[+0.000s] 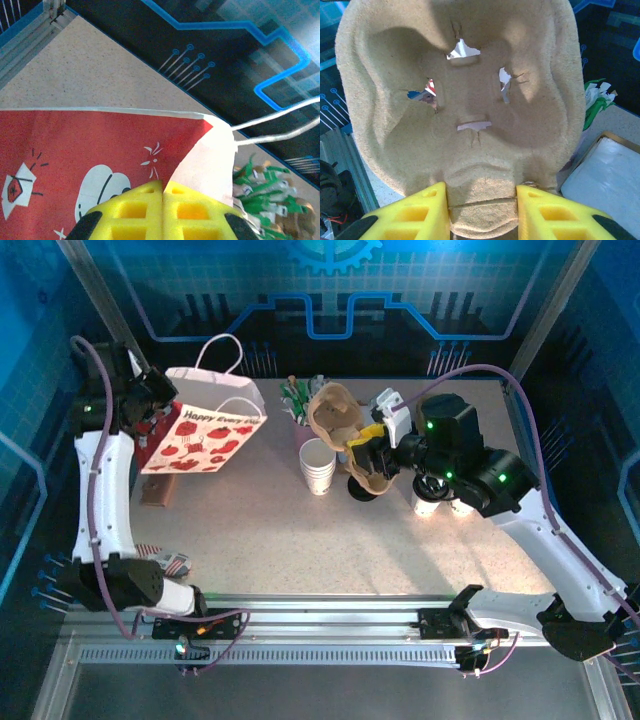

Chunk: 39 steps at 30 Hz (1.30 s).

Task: Pack the takeout coffee

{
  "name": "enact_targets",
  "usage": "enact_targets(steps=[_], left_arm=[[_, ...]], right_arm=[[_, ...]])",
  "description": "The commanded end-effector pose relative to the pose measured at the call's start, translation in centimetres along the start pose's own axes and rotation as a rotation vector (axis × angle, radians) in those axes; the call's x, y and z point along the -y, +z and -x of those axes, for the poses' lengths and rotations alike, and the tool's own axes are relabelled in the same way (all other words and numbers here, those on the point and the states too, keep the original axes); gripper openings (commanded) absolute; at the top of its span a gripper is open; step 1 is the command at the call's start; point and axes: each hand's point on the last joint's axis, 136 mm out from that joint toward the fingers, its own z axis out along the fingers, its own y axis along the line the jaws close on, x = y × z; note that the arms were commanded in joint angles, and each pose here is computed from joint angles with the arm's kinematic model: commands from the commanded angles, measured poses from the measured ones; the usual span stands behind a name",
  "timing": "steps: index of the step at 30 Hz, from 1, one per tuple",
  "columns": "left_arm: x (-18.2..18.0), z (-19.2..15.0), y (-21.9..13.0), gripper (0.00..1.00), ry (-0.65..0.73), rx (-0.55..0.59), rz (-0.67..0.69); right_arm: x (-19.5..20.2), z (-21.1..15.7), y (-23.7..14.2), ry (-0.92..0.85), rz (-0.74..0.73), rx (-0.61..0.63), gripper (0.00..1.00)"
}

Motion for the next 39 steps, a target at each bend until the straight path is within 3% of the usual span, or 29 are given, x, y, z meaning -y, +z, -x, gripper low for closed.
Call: enact_targets(steps=[1, 14, 23, 31, 39], left_arm=[[1.1, -1.3, -1.8, 0.0, -0.029, -0.022, -0.074], [4.8, -5.4, -8.9, 0.0, 0.046, -0.091, -0.225], [6.6, -10.0, -11.7, 0.0, 0.106, -0.237, -0.349], [8.0, -14.7, -12.5, 0.0, 0.163, -0.388, -0.412], [7.6, -18.7, -11.0, 0.0, 0.164, -0.506, -0.417]], right_arm=[[-1.3, 1.9, -1.2, -0.036, 0.04, 0.062, 0.35], [-2.2, 3.4, -3.7, -0.068, 0.057, 0.116, 0.36], [-5.0, 4.7, -6.1, -0.134, 0.161, 0.173, 0.35], [-8.1, 3.5, -5.3, -0.243, 0.251, 0.132, 0.35], [-10.2, 2.1, -3.9, -0.318, 0.229, 0.066, 0.35]])
